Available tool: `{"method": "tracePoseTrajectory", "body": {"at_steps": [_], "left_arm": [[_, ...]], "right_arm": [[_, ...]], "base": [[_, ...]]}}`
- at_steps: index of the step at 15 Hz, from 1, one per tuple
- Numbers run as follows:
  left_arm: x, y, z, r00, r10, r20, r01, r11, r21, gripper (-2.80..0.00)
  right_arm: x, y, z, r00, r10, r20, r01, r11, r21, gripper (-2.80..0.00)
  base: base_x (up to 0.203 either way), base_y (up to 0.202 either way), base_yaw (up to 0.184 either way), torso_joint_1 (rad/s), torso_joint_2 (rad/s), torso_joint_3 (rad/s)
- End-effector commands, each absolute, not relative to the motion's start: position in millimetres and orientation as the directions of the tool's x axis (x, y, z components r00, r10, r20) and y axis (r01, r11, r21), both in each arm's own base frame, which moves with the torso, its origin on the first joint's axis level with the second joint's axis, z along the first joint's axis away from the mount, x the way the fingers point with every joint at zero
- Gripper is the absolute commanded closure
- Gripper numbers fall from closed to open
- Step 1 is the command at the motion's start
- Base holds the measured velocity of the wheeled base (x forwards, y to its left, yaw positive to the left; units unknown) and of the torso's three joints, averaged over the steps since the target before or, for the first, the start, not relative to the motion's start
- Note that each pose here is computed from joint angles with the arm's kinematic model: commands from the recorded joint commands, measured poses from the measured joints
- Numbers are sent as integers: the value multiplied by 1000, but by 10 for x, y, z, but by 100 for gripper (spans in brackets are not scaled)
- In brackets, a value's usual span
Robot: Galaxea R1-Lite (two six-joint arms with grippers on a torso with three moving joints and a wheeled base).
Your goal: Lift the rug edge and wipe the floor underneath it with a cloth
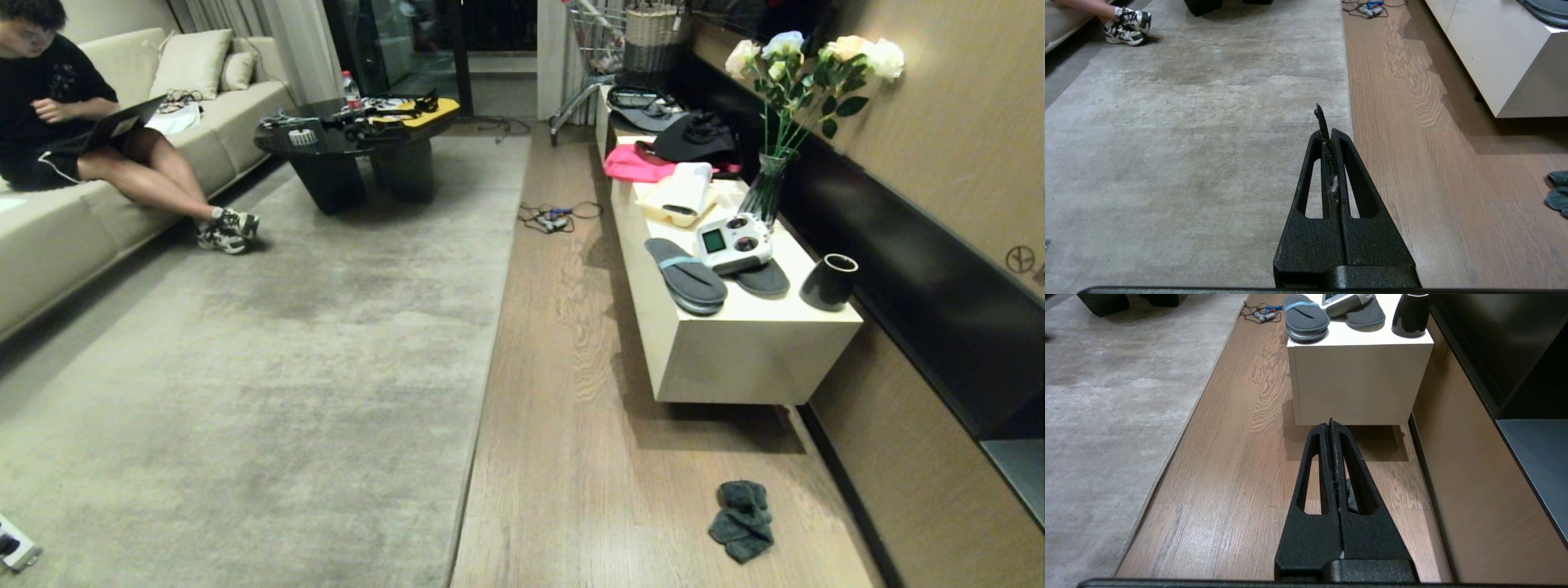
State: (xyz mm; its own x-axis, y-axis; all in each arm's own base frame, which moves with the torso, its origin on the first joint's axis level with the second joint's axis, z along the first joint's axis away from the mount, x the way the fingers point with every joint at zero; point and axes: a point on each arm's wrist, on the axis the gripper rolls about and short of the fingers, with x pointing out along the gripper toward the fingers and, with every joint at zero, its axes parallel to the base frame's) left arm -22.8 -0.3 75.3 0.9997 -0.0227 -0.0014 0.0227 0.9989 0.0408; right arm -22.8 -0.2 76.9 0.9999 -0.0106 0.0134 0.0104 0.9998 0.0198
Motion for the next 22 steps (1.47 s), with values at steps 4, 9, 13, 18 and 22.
{"method": "tracePoseTrajectory", "body": {"at_steps": [4,9,13,18,22], "left_arm": [[-228,-3,753,1000,-22,-2,22,999,40,0],[-228,-3,753,1000,-23,-2,23,999,40,0],[-227,-3,754,1000,-22,-3,22,999,40,0],[-228,-3,753,1000,-23,-2,23,999,40,0],[-227,-3,753,1000,-22,-2,22,999,40,0]], "right_arm": [[-227,-2,769,1000,-11,12,10,1000,20,0],[-227,-2,769,1000,-11,12,10,1000,20,0],[-227,-2,769,1000,-11,12,10,1000,20,0],[-227,-2,769,1000,-11,12,10,1000,22,0],[-227,-2,769,1000,-11,12,10,1000,20,0]], "base": [[0,0,0,2,3,53],[0,0,0,0,0,0],[0,0,0,0,0,0],[0,0,0,0,0,0],[0,0,0,0,0,0]]}}
